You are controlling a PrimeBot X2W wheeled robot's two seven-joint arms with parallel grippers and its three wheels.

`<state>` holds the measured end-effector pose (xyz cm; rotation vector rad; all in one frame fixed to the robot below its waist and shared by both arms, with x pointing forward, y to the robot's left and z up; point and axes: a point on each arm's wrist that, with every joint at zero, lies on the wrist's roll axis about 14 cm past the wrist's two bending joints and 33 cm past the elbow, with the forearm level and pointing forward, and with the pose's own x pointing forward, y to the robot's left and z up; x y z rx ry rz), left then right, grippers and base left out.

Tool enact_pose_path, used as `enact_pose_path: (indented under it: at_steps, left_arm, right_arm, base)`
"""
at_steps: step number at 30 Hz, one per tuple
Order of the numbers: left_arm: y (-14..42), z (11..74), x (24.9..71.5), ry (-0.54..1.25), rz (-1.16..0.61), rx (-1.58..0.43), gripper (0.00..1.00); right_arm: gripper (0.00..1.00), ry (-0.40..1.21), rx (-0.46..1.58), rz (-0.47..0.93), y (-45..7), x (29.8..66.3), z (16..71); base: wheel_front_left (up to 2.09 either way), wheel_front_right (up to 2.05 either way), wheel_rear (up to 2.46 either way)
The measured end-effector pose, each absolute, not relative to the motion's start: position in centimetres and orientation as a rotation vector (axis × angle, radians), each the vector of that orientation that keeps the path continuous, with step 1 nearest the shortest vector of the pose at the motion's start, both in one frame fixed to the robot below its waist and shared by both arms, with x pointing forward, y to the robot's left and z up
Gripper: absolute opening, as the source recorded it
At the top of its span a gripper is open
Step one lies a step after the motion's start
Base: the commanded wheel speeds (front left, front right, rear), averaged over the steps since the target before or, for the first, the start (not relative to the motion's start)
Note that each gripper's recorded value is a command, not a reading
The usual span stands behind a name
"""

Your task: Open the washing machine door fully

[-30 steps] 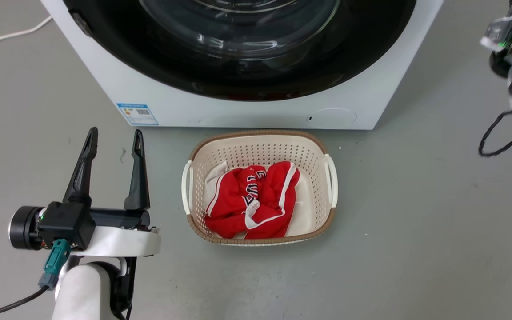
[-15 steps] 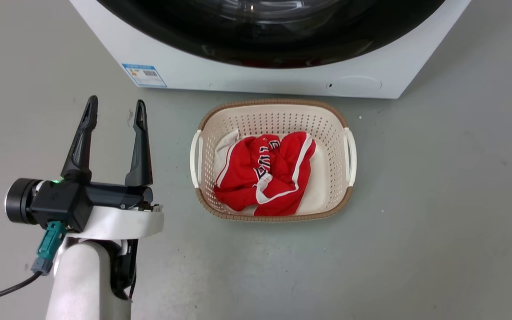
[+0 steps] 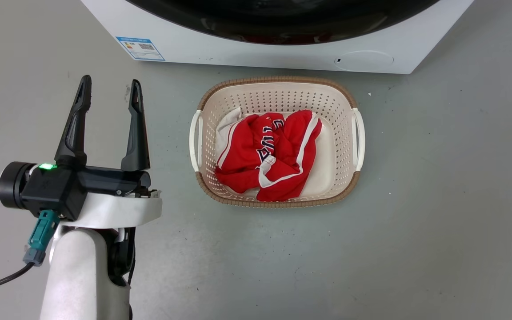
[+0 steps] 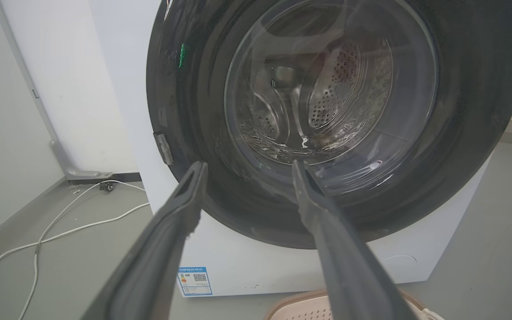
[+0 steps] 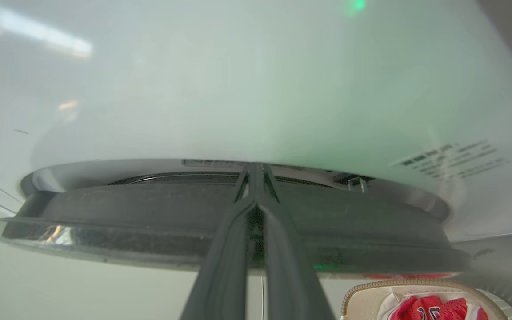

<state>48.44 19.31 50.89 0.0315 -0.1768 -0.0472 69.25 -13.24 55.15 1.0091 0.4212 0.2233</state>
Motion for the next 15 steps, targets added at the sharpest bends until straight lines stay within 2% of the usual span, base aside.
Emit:
enact_pose_path:
  at_steps: [15]
  left_arm:
    - [18.4, 51.3, 48.7, -0.188, -0.07, 0.026, 1.0]
  right_arm:
    - [0.0, 0.594, 1.015, 0.41, -10.8, 66.3, 55.9]
  base:
    - [0.0, 0.0, 0.0]
